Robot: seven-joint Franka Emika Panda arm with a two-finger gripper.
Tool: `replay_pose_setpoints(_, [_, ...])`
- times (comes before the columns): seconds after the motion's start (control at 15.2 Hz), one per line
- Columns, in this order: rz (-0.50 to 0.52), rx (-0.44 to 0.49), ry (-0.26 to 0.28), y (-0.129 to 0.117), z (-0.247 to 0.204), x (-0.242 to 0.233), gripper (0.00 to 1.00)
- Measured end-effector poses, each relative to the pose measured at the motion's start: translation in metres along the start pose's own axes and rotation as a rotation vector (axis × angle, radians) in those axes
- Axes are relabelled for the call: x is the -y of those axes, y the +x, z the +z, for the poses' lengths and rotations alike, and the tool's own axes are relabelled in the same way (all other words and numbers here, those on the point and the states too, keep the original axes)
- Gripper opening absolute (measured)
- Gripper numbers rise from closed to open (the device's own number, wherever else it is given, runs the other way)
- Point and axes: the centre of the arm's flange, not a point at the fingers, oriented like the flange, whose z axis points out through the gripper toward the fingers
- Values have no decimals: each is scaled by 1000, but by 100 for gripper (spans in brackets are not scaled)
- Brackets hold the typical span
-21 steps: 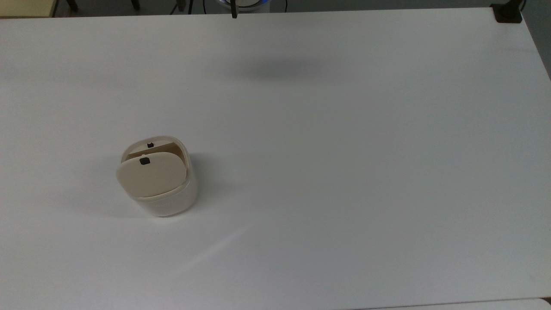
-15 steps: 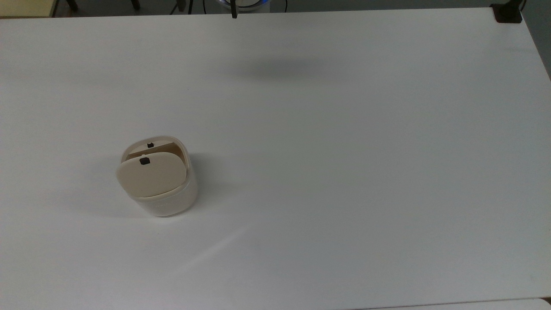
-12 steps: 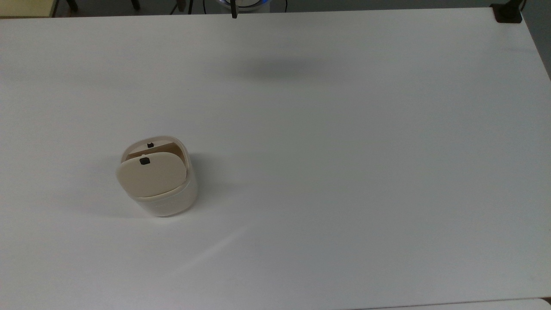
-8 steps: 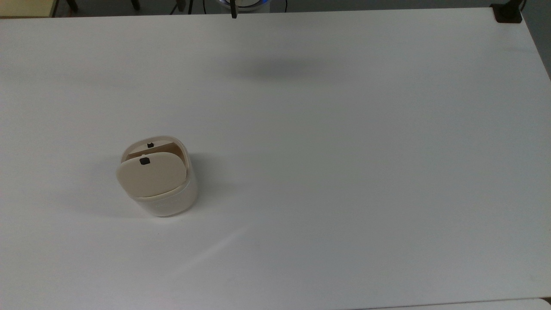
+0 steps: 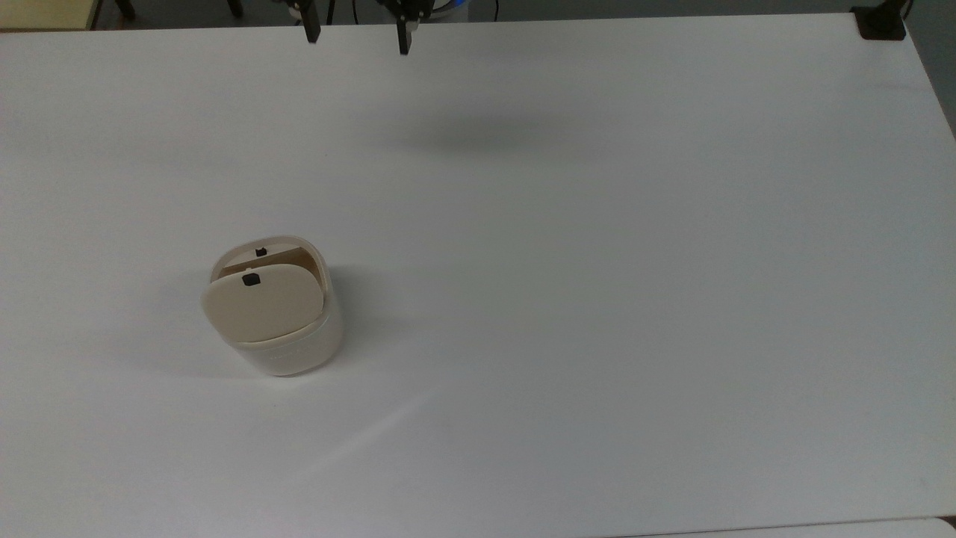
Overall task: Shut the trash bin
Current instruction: 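Move the gripper down toward the raised lid of the cream bin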
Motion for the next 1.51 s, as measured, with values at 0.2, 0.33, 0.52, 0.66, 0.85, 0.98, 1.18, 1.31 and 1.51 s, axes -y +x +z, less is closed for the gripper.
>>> replay_pose_setpoints(0.2, [7, -88, 10, 18, 0, -1, 86])
replay_pose_setpoints(0.33, [83, -169, 23, 31, -7, -6, 78])
replay_pose_setpoints(0.52, [276, -255, 58, 50, -7, -8, 45])
replay_pose_setpoints(0.66, [385, -274, 75, 66, -1, -7, 25])
replay_pose_setpoints(0.85, [578, -302, 95, 95, 9, -18, 1])
replay_pose_setpoints(0.98, [685, -355, 123, 114, 19, -24, 1])
replay_pose_setpoints(1.18, [770, -417, 163, 134, 44, -25, 1])
replay_pose_setpoints(1.31, [787, -442, 169, 143, 61, -29, 1])
replay_pose_setpoints(1.51, [790, -454, 170, 151, 83, -30, 1])
